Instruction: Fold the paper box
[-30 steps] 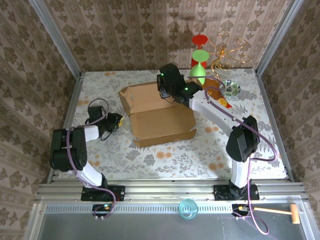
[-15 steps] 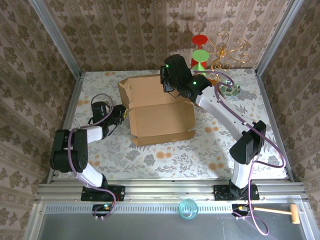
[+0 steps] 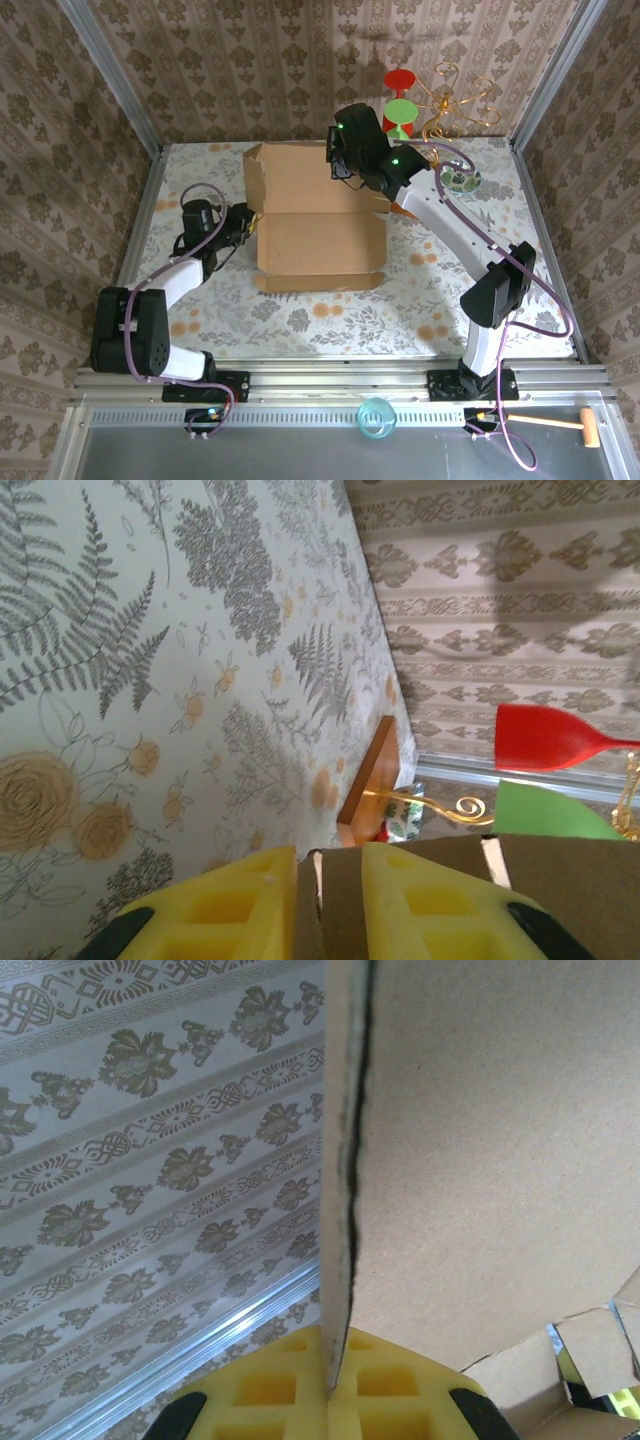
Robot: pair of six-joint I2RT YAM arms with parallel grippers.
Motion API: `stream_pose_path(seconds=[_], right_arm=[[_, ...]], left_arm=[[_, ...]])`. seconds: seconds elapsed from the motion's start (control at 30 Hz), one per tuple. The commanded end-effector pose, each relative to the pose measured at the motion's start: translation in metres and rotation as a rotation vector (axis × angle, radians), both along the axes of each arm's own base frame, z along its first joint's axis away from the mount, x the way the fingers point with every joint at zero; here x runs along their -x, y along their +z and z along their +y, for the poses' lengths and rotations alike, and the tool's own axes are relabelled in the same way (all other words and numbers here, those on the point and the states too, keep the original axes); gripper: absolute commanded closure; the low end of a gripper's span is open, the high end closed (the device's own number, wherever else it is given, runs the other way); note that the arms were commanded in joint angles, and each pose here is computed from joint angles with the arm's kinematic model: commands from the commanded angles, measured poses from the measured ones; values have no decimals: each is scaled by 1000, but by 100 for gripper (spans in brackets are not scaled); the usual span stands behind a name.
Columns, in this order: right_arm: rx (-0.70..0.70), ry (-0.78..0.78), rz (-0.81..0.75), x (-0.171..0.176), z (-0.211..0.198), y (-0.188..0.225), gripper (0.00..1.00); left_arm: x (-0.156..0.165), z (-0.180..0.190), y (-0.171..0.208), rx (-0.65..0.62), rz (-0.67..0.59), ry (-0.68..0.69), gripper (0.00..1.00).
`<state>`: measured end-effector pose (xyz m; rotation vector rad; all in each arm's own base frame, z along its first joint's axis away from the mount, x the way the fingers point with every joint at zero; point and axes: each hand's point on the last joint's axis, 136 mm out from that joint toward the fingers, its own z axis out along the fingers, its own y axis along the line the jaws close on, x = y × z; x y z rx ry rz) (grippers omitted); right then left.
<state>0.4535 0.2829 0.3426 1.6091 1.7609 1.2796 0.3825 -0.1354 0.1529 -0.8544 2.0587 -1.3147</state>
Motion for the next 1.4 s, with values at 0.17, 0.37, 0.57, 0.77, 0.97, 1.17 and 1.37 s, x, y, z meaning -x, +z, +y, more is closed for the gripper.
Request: stream_pose_path(seconds=[0.17,0.37,0.57,0.77,0.97,1.17,1.37], right_arm=[[-67,-32,-31,0,-4,15,100],[-75,-27,-28,-1,-2,13,100],[-78,-13,-18,-1,1,9,100],[-47,-1,-15,0,1,-5,100],[-71,-14,-43,-1,6,-40,100],[-52,-8,-80,-4,6,-64,100],[-68,29,-91,-3,13,-95,100]], left_arm=[[20,-7,-1,-188,-20,-74,56],[24,-13,-14,-221,-45,-107,49],[22,-13,-25,-302,-43,-145,42],[24,-13,-41,-370,-35,-170,43],[31,-4,-50,-373,-31,-159,52],[38,5,-75,-384,32,-174,68],[45,12,-97,-385,84,-187,79]])
